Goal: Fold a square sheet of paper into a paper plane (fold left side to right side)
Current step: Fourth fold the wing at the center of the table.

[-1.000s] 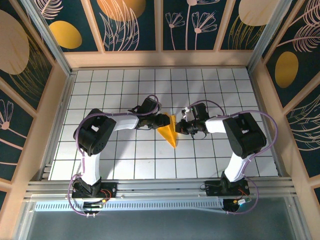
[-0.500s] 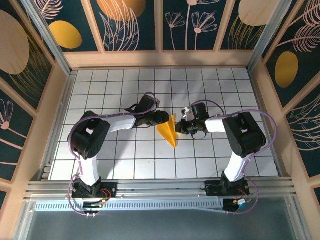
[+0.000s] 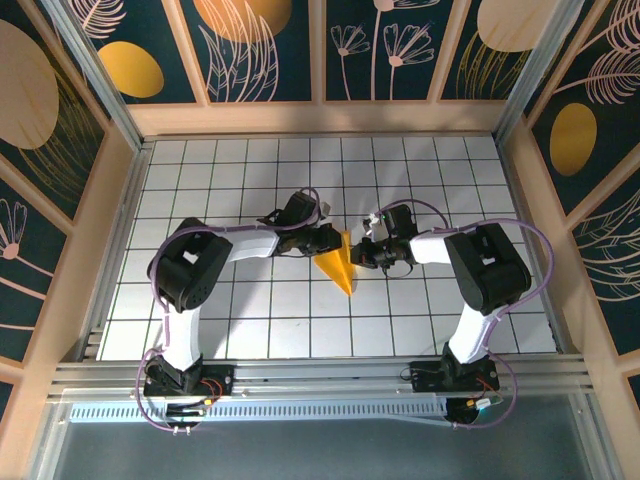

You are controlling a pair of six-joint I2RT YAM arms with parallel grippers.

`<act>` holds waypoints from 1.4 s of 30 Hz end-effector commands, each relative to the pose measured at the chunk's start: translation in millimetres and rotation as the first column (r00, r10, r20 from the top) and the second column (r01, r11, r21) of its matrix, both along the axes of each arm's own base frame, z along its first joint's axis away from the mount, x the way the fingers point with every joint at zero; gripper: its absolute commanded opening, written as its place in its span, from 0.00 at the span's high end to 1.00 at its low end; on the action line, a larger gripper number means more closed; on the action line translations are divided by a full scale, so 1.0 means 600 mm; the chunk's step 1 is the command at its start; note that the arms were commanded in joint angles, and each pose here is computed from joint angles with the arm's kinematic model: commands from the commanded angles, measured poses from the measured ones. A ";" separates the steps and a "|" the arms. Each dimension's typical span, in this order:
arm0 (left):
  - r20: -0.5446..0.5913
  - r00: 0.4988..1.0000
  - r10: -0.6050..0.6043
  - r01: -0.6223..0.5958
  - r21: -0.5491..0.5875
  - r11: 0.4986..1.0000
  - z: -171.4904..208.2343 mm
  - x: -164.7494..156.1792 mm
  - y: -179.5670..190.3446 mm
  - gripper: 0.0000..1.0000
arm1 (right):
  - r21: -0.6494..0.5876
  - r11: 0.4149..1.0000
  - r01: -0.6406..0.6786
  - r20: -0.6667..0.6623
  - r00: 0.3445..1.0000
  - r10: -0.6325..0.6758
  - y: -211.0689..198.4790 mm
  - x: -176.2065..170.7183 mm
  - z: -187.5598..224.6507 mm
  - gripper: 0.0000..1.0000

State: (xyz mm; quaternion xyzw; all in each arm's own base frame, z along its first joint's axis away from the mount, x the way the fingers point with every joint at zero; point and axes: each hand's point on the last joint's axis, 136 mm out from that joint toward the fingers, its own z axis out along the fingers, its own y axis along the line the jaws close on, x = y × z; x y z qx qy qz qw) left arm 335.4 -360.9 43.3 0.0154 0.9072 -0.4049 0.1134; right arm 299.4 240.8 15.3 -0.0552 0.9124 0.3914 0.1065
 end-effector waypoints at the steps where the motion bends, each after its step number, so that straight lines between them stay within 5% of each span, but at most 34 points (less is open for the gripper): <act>1: -0.008 0.999 -0.035 0.035 -0.026 0.999 -0.003 -0.002 -0.018 0.88 | -0.148 0.989 0.013 -0.068 0.997 -0.023 -0.019 -0.023 -0.076 1.00; 17: -0.043 0.999 -0.004 0.009 0.123 0.992 -0.068 -0.010 0.018 0.90 | -0.186 0.982 0.001 -0.068 0.998 -0.014 -0.025 -0.025 -0.081 1.00; 27: -0.070 0.998 0.009 0.002 0.153 0.988 -0.097 -0.025 0.034 0.93 | -0.100 0.995 -0.007 -0.031 1.000 0.004 -0.002 -0.011 -0.038 1.00; 35: -0.084 0.996 0.017 -0.002 0.170 0.985 -0.111 -0.035 0.044 0.95 | -0.014 1.000 0.014 0.094 0.996 -0.013 0.010 0.031 0.069 0.74; 42: -0.082 0.996 0.017 -0.003 0.169 0.986 -0.111 -0.035 0.044 0.95 | -0.049 0.998 0.037 0.118 0.993 -0.031 -0.015 0.018 0.104 0.69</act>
